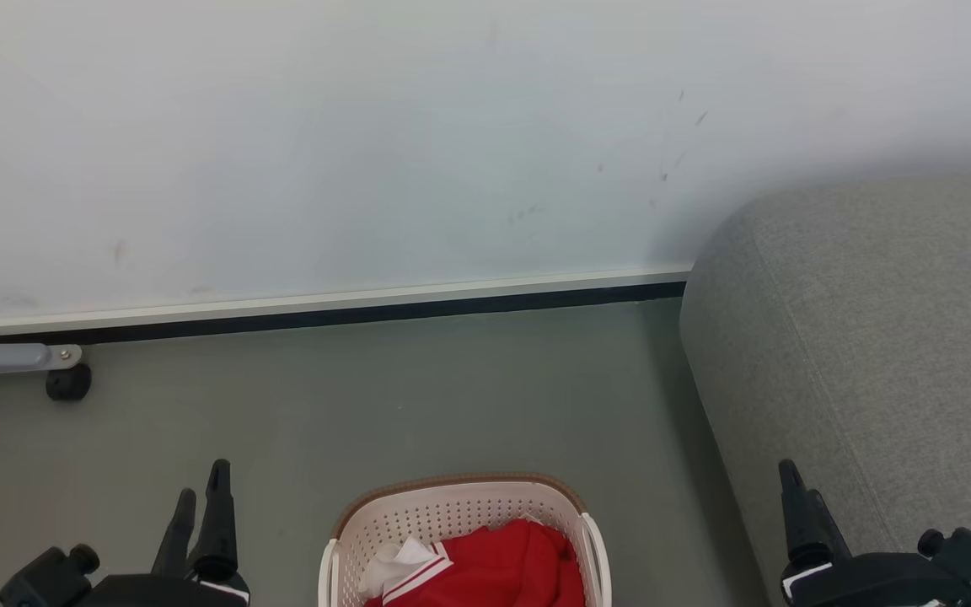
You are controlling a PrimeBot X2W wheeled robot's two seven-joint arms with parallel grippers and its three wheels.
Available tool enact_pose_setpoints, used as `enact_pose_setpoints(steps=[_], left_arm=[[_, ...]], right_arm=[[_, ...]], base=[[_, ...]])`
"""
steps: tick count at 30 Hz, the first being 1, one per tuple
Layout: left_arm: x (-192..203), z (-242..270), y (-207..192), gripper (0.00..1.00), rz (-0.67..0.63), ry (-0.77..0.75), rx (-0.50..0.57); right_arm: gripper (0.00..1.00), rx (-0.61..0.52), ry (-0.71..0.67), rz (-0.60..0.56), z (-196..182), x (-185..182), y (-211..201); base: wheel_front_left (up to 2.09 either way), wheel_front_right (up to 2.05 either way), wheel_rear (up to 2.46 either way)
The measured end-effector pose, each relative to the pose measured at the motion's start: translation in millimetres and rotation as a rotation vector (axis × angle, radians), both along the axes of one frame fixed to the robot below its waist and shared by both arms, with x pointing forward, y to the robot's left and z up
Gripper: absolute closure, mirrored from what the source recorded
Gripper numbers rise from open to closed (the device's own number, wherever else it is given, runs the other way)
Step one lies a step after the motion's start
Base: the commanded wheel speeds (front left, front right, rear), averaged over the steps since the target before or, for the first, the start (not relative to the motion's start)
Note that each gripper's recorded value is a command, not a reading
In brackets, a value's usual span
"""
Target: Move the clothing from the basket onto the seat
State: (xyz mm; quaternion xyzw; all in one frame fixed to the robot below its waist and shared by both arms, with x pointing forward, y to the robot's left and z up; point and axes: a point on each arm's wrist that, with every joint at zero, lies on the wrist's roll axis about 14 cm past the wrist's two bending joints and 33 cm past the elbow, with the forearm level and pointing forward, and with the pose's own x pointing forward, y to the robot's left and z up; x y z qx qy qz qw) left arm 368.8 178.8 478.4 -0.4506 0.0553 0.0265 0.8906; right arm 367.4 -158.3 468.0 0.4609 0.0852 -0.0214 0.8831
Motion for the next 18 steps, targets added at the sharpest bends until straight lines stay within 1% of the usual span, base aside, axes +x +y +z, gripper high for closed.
enact_pose_setpoints(steps=[3, 5, 12, 18], left_arm=[[0, 1, 2, 0.0, -0.006, -0.004, 0.069], [0, 3, 3, 0.0, -0.007, -0.013, 0.133], [-6, 1, 8, 0.0, -0.014, -0.011, 0.275], [-8, 5, 8, 0.0, -0.017, -0.032, 0.373]], right_arm=[[0.0, -0.061, -0.005, 0.016, 0, -1, 2], [0.0, -0.115, -0.014, 0.026, 1, -1, 4], [0.0, -0.228, -0.036, 0.049, 5, -2, 9], [0.0, -0.326, -0.065, 0.063, 9, -3, 11]], base=[[0.0, 0.0, 0.0], [0.0, 0.0, 0.0], [0.0, 0.0, 0.0], [0.0, 0.0, 0.0]])
